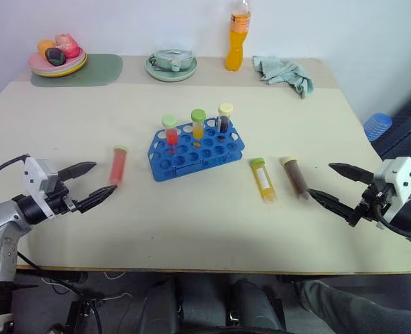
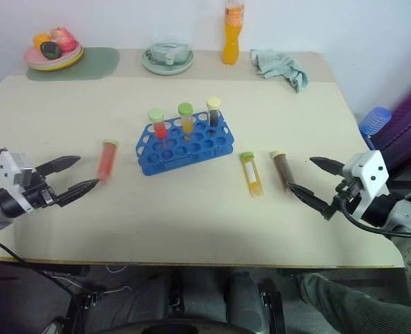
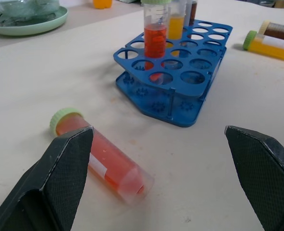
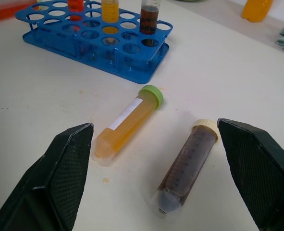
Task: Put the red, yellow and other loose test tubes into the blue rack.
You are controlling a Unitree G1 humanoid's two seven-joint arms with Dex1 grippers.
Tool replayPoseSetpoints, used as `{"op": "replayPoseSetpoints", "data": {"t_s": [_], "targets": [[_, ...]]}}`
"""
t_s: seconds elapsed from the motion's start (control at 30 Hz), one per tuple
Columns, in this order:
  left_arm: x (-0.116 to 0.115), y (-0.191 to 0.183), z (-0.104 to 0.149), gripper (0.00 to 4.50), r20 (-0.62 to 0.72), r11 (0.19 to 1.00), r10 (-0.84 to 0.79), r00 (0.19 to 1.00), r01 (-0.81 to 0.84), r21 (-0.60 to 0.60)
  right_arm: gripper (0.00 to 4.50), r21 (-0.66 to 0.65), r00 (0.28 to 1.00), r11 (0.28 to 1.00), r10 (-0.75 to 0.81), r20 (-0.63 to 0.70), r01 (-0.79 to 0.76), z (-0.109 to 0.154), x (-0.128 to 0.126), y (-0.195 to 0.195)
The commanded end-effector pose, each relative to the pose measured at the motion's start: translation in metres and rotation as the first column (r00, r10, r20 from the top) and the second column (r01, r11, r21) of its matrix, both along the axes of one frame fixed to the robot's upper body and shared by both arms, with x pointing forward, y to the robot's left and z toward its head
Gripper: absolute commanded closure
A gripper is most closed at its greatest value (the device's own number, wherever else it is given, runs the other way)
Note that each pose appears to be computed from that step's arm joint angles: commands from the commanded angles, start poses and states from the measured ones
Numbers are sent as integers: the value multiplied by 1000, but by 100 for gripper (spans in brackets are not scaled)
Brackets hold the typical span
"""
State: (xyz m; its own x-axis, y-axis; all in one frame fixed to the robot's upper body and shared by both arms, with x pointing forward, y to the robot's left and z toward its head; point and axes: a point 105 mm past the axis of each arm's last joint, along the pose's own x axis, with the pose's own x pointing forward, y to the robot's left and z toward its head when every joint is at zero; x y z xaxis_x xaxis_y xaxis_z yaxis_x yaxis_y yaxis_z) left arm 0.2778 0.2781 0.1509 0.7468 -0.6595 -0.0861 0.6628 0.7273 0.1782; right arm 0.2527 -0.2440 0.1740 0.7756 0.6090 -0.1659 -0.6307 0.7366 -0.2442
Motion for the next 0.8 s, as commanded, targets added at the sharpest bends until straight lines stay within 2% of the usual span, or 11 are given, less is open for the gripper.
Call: {"op": "replayPoseSetpoints", "data": {"t_s": [0.03,0.57,0.8], "targets": [[-2,3,14,3,45,1000,14,999,-15,18,28,-17,999,1000,15,33,-14,7,0,0],[0,2,17,3,57,1000,21,998,-21,-10,28,-21,999,999,31,43,-30,4,2,0],[7,-21,29,3,87,996,-62,994,67,-57,28,-4,999,1000,30,46,-29,2,5,2]]}}
